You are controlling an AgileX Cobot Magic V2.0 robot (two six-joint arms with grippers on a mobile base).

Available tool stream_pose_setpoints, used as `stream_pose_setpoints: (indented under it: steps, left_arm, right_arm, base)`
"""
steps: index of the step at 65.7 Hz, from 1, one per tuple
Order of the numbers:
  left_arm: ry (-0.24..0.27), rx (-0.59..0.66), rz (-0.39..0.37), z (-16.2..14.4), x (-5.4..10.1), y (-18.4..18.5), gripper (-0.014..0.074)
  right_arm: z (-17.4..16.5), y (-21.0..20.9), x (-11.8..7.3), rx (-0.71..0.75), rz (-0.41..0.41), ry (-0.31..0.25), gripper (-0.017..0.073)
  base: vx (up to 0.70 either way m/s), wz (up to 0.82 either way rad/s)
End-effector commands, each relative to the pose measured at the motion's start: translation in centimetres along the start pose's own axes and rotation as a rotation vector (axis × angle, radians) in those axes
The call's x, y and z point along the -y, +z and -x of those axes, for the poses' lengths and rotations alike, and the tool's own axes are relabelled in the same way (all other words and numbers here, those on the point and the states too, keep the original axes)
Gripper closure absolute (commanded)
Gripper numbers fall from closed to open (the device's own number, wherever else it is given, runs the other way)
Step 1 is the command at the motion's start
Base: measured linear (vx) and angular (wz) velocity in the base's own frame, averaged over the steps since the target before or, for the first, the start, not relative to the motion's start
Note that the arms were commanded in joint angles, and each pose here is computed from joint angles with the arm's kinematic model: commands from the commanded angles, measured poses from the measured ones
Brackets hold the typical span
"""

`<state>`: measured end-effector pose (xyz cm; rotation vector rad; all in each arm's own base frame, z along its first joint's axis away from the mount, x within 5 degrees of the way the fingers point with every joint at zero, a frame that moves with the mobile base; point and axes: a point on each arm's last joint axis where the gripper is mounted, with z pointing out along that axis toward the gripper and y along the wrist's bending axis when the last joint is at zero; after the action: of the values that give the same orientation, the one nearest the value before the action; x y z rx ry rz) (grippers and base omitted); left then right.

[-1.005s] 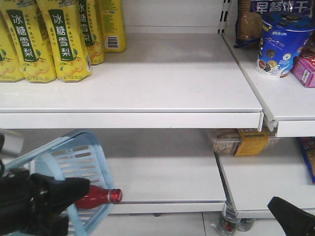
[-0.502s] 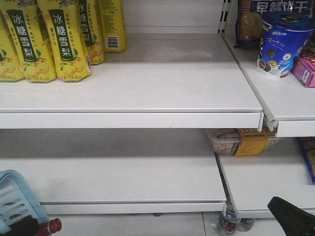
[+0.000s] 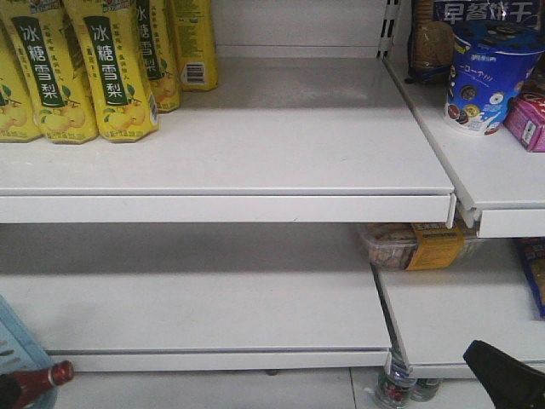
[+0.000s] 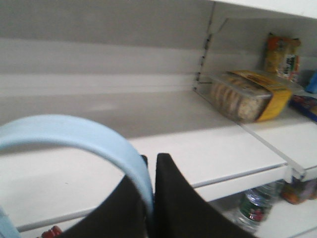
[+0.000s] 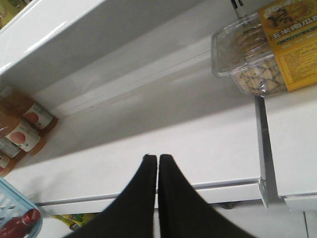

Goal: Place coke in basket with both arms

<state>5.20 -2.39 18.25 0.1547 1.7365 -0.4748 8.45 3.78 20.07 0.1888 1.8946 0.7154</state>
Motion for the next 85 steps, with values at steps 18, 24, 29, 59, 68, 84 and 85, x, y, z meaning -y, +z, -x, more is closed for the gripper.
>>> stream_pose_setpoints:
  steps: [18, 24, 29, 59, 68, 84, 85]
  left_arm:
    - [0.212, 0.256, 0.208, 2.8, -0.8, -0.8, 0.0599]
    - [0.195, 0.276, 0.256, 3.0, -1.0, -0.9, 0.0599]
    - [0.162, 0.316, 0.291, 3.3, -1.1, -1.1, 0.0599]
    - [0.008, 0.403, 0.306, 3.8, -1.3, -1.3, 0.0599]
    - [0.012, 0.422, 0.301, 3.9, -1.2, -1.4, 0.0599]
    - [0.010, 0.428, 0.300, 4.0, -1.2, -1.4, 0.0599]
    - [0.010, 0.428, 0.300, 4.0, -1.2, -1.4, 0.0599]
  right_arm:
    - [0.9, 0.0, -0.4, 0.039, -0.004, -0.009, 0.0561]
    - [0.9, 0.0, -0.4, 0.039, -0.004, -0.009, 0.0561]
    - [0.9, 0.0, -0.4, 0.039, -0.004, -0.009, 0.0561]
    - [0.9, 0.0, -0.4, 0.040, -0.005, -0.009, 0.0561]
    - [0.9, 0.0, -0.4, 0.040, -0.005, -0.009, 0.0561]
    - [0.9, 0.0, -0.4, 0.040, -0.005, -0.009, 0.0561]
    - [0.9, 0.0, -0.4, 0.040, -0.005, -0.009, 0.0561]
  base:
    - [0.00, 0.00]
    - [0.00, 0.00]
    - [0.00, 0.00]
    - [0.00, 0.00]
    - [0.00, 0.00]
    - [0.00, 0.00]
    - [0.00, 0.00]
